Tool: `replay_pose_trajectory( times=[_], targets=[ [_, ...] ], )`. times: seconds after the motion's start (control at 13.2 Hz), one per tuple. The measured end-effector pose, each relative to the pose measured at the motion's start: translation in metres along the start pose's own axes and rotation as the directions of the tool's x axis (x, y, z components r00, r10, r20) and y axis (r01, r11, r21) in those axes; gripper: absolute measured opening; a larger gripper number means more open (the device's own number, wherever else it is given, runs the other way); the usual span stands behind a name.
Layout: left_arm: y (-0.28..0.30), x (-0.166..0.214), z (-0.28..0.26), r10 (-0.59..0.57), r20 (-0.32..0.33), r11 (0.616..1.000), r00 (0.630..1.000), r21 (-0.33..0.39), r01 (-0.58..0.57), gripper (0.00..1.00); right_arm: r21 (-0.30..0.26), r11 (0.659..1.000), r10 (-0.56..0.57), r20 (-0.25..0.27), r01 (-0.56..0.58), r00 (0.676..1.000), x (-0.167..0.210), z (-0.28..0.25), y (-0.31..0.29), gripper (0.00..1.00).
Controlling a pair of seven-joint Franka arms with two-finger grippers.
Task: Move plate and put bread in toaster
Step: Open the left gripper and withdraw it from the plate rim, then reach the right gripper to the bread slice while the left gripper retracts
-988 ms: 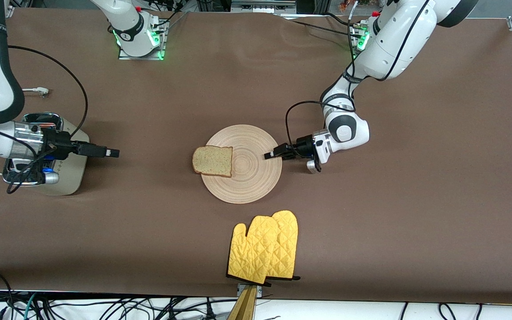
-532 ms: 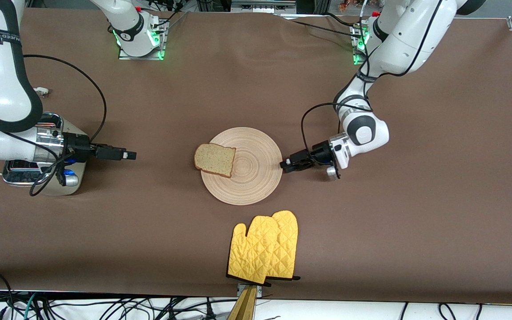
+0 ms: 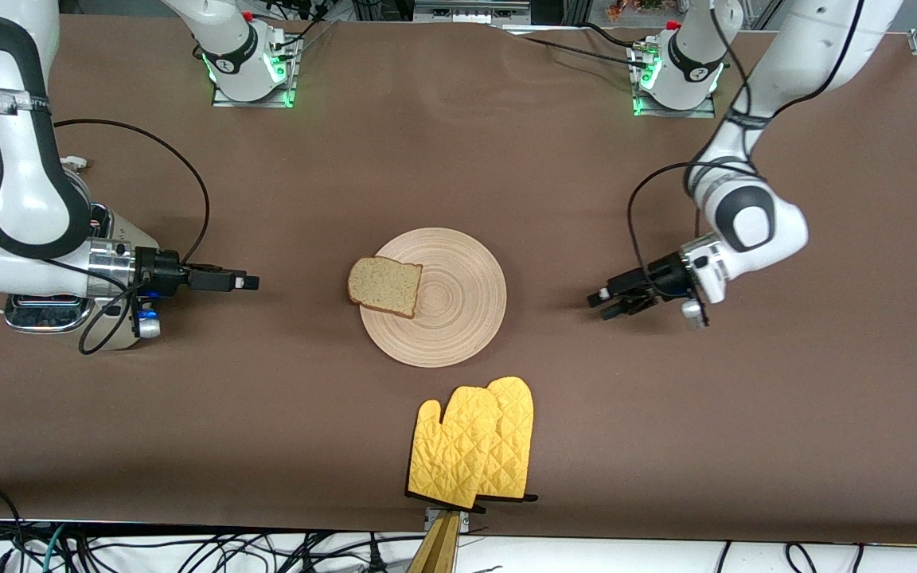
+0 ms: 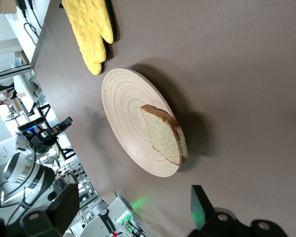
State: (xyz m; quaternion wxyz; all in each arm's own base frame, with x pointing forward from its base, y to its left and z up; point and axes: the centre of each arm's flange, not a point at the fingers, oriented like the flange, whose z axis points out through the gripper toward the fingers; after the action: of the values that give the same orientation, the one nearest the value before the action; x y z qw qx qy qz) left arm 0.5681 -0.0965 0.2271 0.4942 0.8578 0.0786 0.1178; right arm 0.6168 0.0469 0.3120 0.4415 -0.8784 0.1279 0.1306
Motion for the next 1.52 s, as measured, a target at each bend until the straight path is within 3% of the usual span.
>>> replay_pose_trajectory(
  times=[0.23,0.53,0.84,0.99,1.29,1.52],
  targets=[
    [0.024,0.024,-0.062,-0.016,0.069,0.986,0.997,0.169,0.004,1.0,0.055,0.998,-0.045,0.013,0.044,0.999,0.01,0.02,0.02,1.0],
    [0.065,0.03,-0.085,-0.025,0.134,0.932,0.991,0.362,-0.025,1.0,0.1,0.995,-0.034,0.05,0.028,0.998,0.017,0.058,0.034,1.0],
    [0.127,0.045,-0.1,-0.044,0.181,0.821,0.982,0.567,-0.068,1.0,0.127,0.992,-0.035,0.073,0.025,0.997,0.02,0.087,0.043,1.0],
    [0.156,0.055,-0.115,-0.064,0.217,0.738,0.974,0.667,-0.1,1.0,0.158,0.987,-0.039,0.074,0.027,0.996,0.023,0.101,0.054,1.0],
    [0.212,0.067,-0.155,-0.138,0.259,0.603,0.956,0.788,-0.126,1.0,0.213,0.977,-0.036,0.093,0.016,0.995,0.025,0.146,0.069,1.0],
    [0.248,0.068,-0.187,-0.189,0.269,0.546,0.944,0.828,-0.127,1.0,0.209,0.977,-0.051,0.088,0.031,0.995,0.025,0.165,0.077,1.0]
  ],
)
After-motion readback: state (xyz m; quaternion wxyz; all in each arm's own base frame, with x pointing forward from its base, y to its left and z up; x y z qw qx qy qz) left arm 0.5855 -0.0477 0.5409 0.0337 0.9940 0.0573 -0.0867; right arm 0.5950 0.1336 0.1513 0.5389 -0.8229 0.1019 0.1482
